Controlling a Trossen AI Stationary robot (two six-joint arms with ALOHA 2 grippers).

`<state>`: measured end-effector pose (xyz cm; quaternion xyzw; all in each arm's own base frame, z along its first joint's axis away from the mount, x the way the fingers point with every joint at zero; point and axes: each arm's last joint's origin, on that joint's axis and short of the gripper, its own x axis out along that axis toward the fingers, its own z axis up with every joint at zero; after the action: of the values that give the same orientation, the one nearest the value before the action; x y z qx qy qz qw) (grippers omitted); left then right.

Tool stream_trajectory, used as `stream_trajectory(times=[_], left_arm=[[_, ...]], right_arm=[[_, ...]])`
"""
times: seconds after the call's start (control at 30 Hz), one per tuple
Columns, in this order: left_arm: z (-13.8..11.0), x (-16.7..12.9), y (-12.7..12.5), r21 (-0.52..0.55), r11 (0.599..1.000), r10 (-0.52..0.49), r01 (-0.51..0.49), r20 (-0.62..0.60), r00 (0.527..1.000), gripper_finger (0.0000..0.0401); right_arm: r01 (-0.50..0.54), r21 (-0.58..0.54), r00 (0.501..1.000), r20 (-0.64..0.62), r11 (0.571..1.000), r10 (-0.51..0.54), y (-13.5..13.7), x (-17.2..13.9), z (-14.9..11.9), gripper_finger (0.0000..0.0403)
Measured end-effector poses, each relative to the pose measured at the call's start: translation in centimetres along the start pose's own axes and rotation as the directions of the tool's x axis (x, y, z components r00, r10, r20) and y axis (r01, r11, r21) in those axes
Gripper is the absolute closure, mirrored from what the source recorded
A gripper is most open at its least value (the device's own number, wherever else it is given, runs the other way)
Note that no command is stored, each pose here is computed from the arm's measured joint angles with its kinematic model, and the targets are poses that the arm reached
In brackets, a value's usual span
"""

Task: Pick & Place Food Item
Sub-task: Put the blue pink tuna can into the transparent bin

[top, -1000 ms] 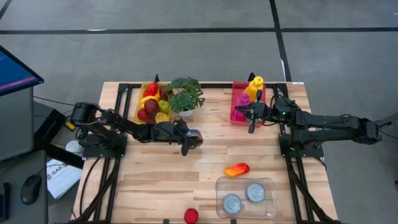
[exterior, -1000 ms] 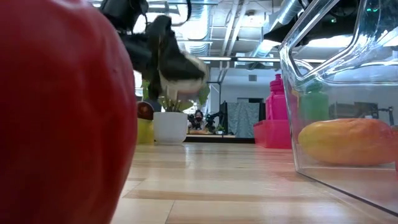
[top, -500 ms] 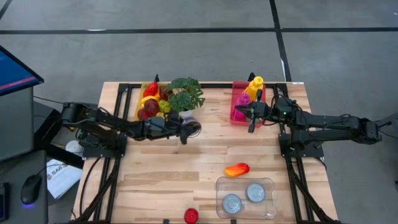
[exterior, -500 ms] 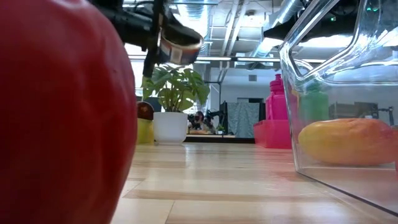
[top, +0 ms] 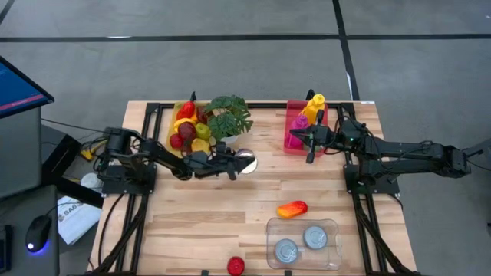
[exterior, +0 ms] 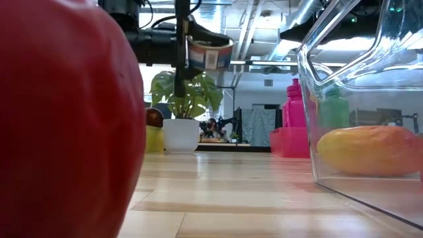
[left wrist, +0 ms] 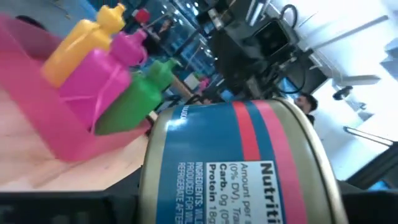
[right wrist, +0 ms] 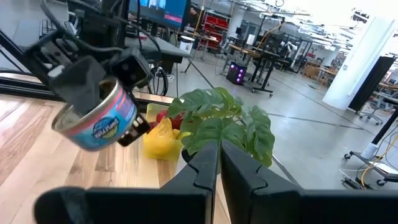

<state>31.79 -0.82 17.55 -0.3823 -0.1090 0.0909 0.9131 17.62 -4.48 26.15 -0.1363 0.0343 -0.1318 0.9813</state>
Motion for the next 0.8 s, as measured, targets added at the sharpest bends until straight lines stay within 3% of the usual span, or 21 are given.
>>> stream_trajectory(times=[0.27, 0.6, 0.8], left_arm=[[-4.0, 0.3, 0.4, -0.052, 0.996, 0.063, -0.066, -0.056, 0.996, 0.0229], [-2.8, 0.5, -0.5, -0.023, 0.999, 0.033, -0.033, -0.012, 0.999, 0.0229], [-1.7, 0.4, -1.5, 0.022, 1.000, 0.007, -0.007, 0.016, 1.000, 0.0229]], right_arm=[[0.005, 0.000, 1.000, 0.016, 1.000, -0.005, 0.0, 0.0, 0.2, 0.0388], [0.002, 0.055, 1.000, 0.017, 0.999, -0.003, 0.0, 0.0, 0.2, 0.0388], [-0.004, 0.238, 1.000, 0.010, 0.971, 0.001, 0.0, 0.0, 0.1, 0.0388]])
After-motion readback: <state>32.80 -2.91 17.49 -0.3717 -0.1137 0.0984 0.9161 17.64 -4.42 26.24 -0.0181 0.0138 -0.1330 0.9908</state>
